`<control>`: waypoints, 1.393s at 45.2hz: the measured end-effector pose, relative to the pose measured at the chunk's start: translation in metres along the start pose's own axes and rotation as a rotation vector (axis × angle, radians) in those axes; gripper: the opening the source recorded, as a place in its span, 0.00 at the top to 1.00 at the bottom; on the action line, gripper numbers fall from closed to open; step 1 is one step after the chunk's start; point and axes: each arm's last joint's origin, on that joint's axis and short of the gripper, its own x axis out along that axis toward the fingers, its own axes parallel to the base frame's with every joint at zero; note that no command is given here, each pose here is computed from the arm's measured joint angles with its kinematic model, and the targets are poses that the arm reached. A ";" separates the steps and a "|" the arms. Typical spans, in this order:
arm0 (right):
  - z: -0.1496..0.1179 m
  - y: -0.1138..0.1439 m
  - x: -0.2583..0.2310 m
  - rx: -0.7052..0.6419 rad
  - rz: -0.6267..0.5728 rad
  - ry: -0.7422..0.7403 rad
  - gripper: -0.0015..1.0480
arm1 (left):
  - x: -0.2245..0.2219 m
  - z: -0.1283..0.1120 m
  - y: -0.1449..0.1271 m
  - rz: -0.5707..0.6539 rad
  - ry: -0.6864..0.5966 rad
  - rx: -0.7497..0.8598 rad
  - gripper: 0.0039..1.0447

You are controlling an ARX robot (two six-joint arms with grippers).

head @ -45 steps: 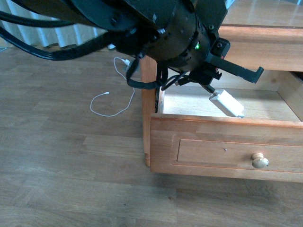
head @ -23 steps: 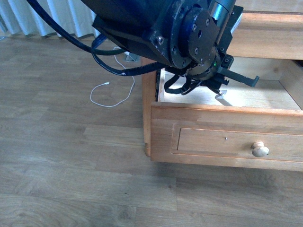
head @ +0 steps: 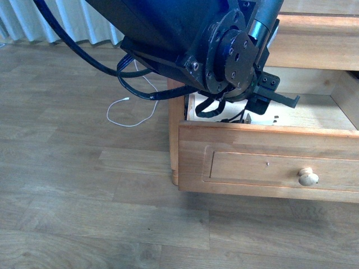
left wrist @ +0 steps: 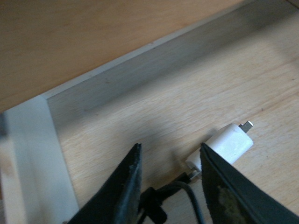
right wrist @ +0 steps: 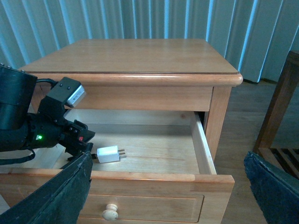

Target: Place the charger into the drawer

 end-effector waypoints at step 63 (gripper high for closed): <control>0.000 0.000 0.000 0.000 0.000 0.000 0.08 | -0.383 -0.042 0.112 0.500 -0.452 -0.245 0.26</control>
